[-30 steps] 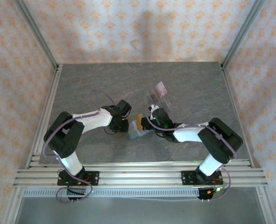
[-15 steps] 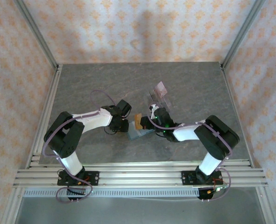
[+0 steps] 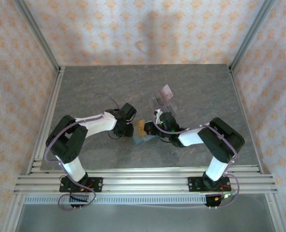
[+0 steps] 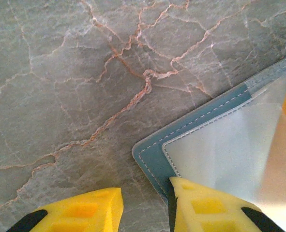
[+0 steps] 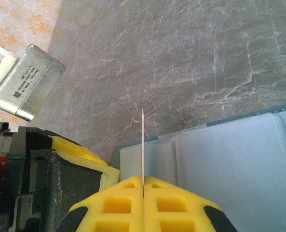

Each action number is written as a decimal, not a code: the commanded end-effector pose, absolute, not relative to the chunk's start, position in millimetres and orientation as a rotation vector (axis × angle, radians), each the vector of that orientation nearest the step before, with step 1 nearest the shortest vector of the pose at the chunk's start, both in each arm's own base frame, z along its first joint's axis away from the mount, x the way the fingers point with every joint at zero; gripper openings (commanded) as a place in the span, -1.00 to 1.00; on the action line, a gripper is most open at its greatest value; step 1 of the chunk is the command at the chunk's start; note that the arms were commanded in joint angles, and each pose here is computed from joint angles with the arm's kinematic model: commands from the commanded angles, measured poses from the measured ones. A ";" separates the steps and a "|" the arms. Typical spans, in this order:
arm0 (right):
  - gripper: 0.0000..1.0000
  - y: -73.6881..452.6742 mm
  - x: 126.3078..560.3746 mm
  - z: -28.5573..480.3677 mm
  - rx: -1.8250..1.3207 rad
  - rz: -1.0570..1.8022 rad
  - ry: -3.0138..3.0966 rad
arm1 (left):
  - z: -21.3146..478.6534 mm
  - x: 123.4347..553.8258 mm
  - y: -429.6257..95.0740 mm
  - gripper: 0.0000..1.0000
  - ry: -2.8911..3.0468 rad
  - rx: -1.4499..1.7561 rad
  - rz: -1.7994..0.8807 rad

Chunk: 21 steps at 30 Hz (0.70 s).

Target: Put the credit cards into the card holder

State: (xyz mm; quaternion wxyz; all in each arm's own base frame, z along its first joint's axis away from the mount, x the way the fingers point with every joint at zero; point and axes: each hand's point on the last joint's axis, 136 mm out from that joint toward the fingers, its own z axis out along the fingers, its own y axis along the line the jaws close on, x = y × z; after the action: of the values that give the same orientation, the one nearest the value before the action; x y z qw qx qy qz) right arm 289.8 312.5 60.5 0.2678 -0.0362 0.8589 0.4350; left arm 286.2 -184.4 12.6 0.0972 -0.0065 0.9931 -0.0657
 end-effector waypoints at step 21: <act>-1.00 302.1 261.0 9.7 -0.174 1.035 2.657 | -31.0 280.7 -159.4 -0.37 2.993 -0.001 0.009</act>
State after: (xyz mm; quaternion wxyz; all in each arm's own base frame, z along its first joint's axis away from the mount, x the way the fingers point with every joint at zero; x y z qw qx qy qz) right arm 275.4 312.1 38.8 0.1922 -0.0506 0.8950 0.3993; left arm 285.8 -184.2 9.9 0.0931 -0.0065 0.9936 -0.0633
